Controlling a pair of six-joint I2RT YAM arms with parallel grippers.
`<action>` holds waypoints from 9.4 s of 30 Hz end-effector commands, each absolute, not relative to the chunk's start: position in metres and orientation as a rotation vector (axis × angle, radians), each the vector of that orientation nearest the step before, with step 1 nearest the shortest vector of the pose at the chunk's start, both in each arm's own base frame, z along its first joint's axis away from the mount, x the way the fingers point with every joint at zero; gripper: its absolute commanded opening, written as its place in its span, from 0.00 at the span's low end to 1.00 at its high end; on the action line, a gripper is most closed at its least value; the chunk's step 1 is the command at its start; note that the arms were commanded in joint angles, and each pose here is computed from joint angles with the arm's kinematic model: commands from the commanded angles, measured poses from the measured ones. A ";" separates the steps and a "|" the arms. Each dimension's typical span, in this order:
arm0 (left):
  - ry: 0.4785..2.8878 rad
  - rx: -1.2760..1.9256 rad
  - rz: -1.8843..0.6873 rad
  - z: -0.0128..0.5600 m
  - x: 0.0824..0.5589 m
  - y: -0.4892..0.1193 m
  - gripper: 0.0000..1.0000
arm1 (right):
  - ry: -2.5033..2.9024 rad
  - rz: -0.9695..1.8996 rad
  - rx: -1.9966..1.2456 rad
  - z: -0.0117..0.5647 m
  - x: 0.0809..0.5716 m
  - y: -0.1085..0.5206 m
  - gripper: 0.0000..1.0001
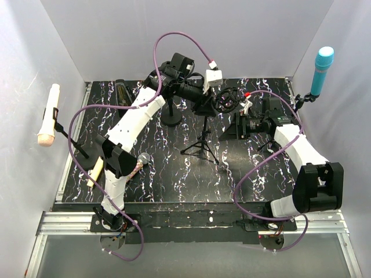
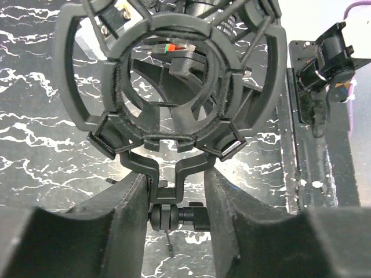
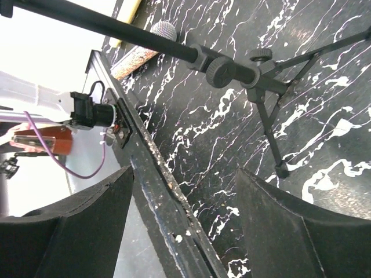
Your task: Remove the microphone from the stand
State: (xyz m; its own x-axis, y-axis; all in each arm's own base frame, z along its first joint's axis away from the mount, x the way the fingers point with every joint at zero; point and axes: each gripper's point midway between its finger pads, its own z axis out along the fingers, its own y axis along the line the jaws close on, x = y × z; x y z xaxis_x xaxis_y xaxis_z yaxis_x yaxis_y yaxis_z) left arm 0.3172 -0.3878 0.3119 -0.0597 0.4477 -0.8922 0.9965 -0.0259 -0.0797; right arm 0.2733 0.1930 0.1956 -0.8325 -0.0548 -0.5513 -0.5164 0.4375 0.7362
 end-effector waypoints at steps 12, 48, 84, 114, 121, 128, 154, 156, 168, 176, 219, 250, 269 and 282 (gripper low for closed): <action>1.330 1.578 -1.094 0.364 0.263 -0.367 0.00 | 2.277 1.691 -0.309 0.197 0.300 0.211 0.77; 1.223 1.570 -0.967 0.376 0.257 -0.354 0.00 | 2.276 2.074 -0.446 0.190 0.282 0.264 0.62; 1.342 1.413 -0.793 0.376 0.287 -0.343 0.00 | 1.794 1.967 -0.896 0.234 0.257 0.268 0.01; 1.327 1.296 -0.682 0.360 0.276 -0.312 0.00 | 0.539 0.189 -1.557 0.189 0.217 0.248 0.77; 1.345 1.451 -0.713 0.344 0.247 -0.300 0.29 | 0.969 0.496 -1.629 0.172 0.172 0.222 0.85; 1.438 1.682 -0.819 0.304 0.199 -0.275 0.66 | 1.234 0.561 -1.534 0.162 0.168 0.208 0.85; 1.230 1.799 -1.001 0.211 0.205 -0.344 0.51 | 1.673 0.692 -1.130 0.190 0.174 0.195 0.85; 1.243 1.783 -1.007 0.211 0.207 -0.346 0.42 | 1.686 0.672 -1.123 0.190 0.176 0.192 0.85; 1.369 1.609 -0.893 0.218 0.250 -0.364 0.00 | 1.803 0.612 -0.916 0.185 0.194 0.170 0.86; 1.432 1.353 -0.723 0.236 0.330 -0.395 0.00 | 1.819 0.599 -0.841 0.190 0.197 0.161 0.86; 1.346 1.041 -0.363 0.461 0.394 -0.292 0.94 | 1.855 0.651 -0.728 0.216 0.213 0.159 0.86; 1.570 0.759 -0.489 0.309 0.486 -0.190 0.91 | 1.942 0.788 -0.963 0.311 0.254 0.196 0.88; 1.846 0.702 -0.554 0.299 0.392 -0.167 0.91 | 1.558 0.752 -0.784 0.423 0.421 0.357 0.93; 1.973 0.632 -0.686 0.294 0.308 -0.179 0.90 | 1.585 0.661 -0.729 0.369 0.481 0.399 0.89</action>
